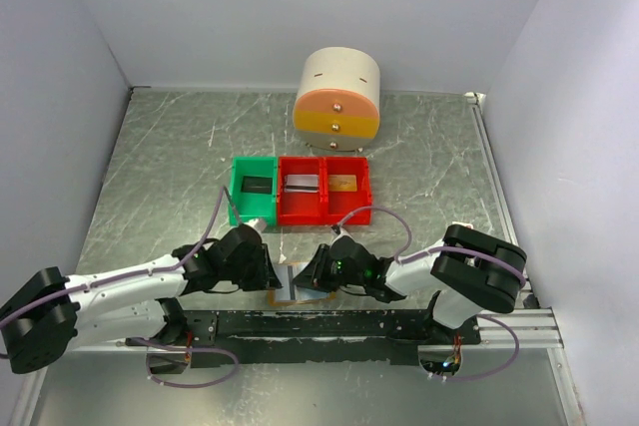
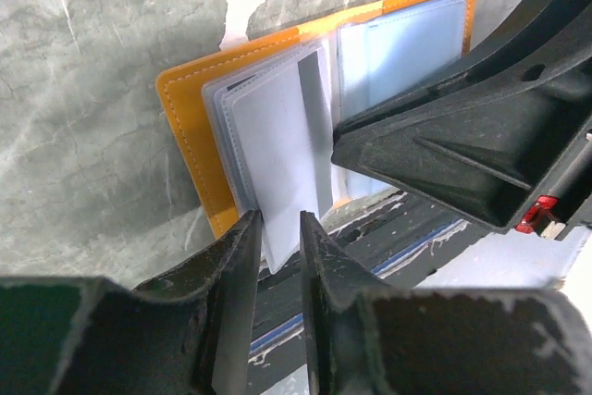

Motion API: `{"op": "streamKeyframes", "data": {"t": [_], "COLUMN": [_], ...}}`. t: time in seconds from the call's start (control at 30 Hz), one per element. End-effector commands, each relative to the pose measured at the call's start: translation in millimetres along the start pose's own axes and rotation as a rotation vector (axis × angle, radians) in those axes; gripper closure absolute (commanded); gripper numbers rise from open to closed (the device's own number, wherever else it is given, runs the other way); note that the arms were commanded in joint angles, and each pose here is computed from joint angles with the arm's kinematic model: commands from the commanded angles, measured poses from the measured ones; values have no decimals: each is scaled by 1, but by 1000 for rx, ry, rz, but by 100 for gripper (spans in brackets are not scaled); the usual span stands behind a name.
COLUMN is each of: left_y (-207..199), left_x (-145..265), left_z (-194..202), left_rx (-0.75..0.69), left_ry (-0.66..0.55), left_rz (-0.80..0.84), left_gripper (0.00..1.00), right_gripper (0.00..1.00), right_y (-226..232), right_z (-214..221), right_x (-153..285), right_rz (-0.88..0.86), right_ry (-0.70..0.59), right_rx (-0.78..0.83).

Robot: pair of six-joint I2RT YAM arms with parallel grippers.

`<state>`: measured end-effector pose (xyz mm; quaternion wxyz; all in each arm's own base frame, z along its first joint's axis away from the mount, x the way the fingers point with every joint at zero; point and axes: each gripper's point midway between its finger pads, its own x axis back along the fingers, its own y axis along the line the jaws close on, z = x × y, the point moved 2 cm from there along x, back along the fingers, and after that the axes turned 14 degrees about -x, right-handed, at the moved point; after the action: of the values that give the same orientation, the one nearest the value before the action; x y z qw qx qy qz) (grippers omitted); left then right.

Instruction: Take the credit cards out of the card holder

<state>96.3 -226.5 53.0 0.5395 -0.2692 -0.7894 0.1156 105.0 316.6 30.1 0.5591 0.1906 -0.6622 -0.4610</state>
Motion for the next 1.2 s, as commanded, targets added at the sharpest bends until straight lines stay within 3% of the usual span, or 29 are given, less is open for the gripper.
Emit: {"op": "streamKeyframes", "data": {"t": [0.0,0.27,0.4,0.67,1.17], "left_y": [-29,-24,-22,-29,-29], "left_x": [3,0,2,9,-1], "left_z": [-17,-15,-18,-27,-26], "left_rx": [84,144,165,113,87], "left_ry": [-112,-128,-155,-191,-140], "left_rz": [164,164,157,180,142], "left_gripper": [66,70,68,67,71], "right_gripper": [81,81,81,80,79], "right_y": [-3,-3,-3,-3,-13], "right_z": [1,3,3,0,-5], "right_x": [2,3,3,3,4], "right_rz": [-16,-35,-37,-16,47], "right_ry": [3,16,17,-4,-38], "right_rx": [-15,-31,-32,-12,-19]}}
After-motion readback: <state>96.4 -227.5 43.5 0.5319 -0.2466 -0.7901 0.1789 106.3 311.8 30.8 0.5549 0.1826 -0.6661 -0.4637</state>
